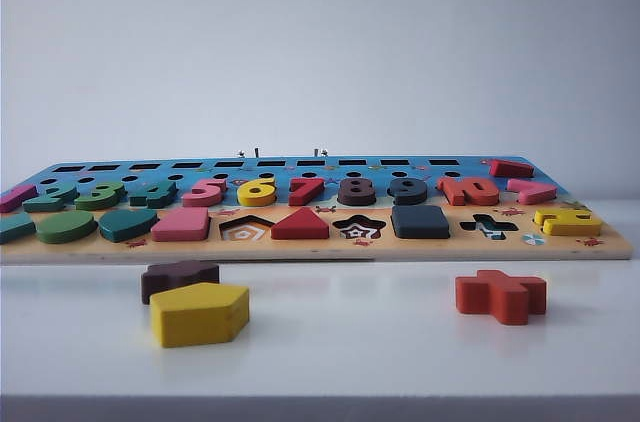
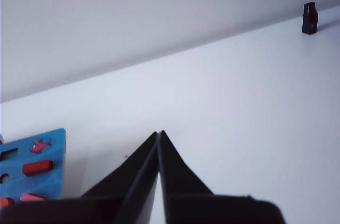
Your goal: Insert the cube into the slot.
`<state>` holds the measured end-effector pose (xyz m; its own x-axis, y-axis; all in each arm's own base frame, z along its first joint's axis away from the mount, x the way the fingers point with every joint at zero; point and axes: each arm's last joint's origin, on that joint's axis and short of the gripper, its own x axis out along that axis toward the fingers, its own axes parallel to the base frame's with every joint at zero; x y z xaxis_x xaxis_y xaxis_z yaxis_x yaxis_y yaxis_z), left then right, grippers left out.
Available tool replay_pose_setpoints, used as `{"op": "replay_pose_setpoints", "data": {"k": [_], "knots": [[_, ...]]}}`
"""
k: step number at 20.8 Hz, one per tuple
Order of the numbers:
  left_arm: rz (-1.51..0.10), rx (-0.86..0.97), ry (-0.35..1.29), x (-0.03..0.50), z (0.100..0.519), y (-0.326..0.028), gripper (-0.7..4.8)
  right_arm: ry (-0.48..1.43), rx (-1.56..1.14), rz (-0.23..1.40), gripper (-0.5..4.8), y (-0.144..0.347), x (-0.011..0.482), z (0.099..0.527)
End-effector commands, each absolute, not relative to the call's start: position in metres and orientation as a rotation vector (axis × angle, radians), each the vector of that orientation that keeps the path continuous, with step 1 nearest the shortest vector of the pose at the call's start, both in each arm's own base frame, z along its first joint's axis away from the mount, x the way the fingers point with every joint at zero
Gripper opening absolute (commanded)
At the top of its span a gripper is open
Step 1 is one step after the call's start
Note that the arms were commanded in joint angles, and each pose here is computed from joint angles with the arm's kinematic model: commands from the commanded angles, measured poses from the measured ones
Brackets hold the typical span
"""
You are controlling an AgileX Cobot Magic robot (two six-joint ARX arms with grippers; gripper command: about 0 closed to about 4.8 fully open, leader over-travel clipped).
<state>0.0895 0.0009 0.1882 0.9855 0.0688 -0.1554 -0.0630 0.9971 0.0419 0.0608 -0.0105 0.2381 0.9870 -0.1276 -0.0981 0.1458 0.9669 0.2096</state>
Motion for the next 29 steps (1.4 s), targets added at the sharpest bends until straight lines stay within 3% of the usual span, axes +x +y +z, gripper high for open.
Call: {"op": "replay_pose_setpoints", "data": {"k": [1, 8, 18, 29], "knots": [[0.071, 0.038, 0.149, 0.091, 0.183, 0.001, 0.17, 0.039, 0.229, -0.038, -0.06, -0.009, 0.066, 0.234], [0.066, 0.039, 0.199, 0.094, 0.164, 0.001, 0.17, 0.122, 0.260, -0.062, -0.07, -0.013, 0.083, 0.189], [0.058, 0.043, 0.196, 0.095, 0.147, 0.001, 0.17, 0.149, 0.232, -0.085, -0.07, -0.015, 0.092, 0.162], [0.056, 0.043, 0.197, 0.095, 0.147, 0.001, 0.17, 0.161, 0.244, 0.067, -0.07, -0.011, 0.095, 0.150]]}}
